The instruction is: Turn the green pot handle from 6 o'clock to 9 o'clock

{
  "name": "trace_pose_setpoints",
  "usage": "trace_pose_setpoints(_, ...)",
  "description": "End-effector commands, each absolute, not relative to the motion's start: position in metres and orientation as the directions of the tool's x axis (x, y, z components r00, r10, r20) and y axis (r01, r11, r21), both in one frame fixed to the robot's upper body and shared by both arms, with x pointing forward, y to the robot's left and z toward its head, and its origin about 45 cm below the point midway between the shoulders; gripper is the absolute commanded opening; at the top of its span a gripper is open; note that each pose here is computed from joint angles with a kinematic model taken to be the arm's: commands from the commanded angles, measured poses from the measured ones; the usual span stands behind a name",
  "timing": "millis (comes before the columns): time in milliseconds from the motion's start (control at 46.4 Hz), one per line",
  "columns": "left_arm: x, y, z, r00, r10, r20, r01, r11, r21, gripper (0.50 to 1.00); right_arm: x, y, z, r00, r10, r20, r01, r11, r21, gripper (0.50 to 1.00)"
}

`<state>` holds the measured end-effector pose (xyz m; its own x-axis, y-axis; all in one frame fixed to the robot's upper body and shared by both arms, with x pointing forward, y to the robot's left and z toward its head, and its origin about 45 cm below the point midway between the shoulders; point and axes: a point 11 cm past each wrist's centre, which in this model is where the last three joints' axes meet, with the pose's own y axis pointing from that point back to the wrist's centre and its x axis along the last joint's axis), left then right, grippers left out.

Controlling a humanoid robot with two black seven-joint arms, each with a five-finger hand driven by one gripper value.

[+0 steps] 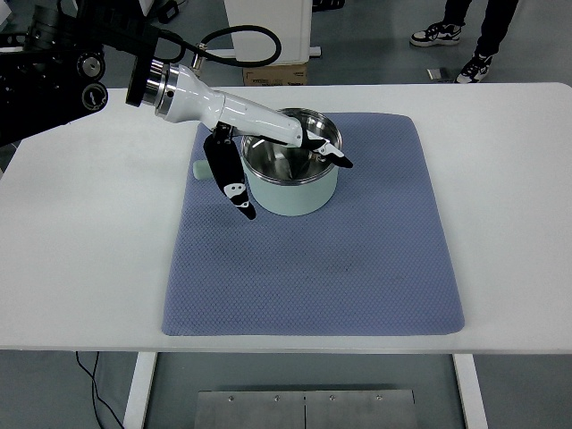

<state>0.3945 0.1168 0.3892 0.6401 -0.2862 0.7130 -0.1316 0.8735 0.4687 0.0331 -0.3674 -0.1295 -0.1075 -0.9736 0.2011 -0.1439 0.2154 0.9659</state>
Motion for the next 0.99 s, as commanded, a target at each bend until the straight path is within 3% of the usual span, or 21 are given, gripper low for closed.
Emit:
trace_pose_setpoints(0, 0.401, 0.119, 0.395, 0.664, -0.225, 0.713, -0.157, 0.891, 0.427, 1.0, 0.033, -0.367, -0.129, -0.108, -0.974, 0.201, -0.144, 0.215, 0.966, 1.0)
trace_pose_setpoints(517, 0.439, 0.146, 0.413, 0.783, 0.206, 0.587, -0.349, 0.926, 0.141, 1.0, 0.033, -0.367, -0.129, -0.108, -0.974, 0.201, -0.144, 0.215, 0.966, 1.0)
trace_pose_setpoints(970, 0.466, 0.181, 0.393, 0.745, 0.561, 0.362, -0.58, 0.812, -0.063, 1.0, 0.033, -0.367, -0.13, -0.107, -0.974, 0.2, -0.144, 0.214, 0.966, 1.0)
